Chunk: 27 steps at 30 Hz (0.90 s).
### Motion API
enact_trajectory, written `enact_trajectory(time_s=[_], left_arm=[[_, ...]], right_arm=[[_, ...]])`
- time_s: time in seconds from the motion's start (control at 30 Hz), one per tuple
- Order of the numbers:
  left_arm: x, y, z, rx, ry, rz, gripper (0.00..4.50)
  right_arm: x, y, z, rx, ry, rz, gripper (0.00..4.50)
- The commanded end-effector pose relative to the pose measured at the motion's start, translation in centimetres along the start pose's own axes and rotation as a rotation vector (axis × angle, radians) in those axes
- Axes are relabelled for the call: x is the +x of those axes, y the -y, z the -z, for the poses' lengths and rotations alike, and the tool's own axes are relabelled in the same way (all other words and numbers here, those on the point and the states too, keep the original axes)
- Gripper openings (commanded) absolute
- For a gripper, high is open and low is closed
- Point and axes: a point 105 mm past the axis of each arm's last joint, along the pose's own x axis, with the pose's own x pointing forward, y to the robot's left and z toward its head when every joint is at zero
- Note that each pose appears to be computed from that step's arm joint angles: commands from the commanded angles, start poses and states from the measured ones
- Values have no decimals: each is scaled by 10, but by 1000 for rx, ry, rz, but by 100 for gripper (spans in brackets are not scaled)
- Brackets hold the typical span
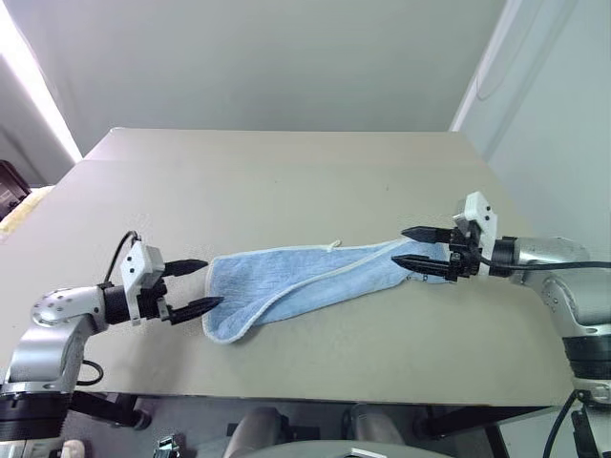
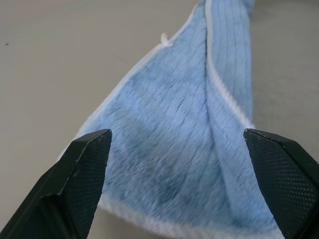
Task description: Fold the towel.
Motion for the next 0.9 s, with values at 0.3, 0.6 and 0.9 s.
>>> enact_trajectory(time_s=[0.3, 0.6, 0.9], left_arm=[[23, -18, -25, 27, 103, -9, 450], [21, -3, -23, 111, 24, 65, 450], [12, 14, -9, 183, -99, 189, 450]], right_arm=[[-6, 2, -20, -50, 70, 54, 342], [-10, 1, -13, -22, 64, 86, 342], [-5, -2, -20, 36, 124, 90, 342]])
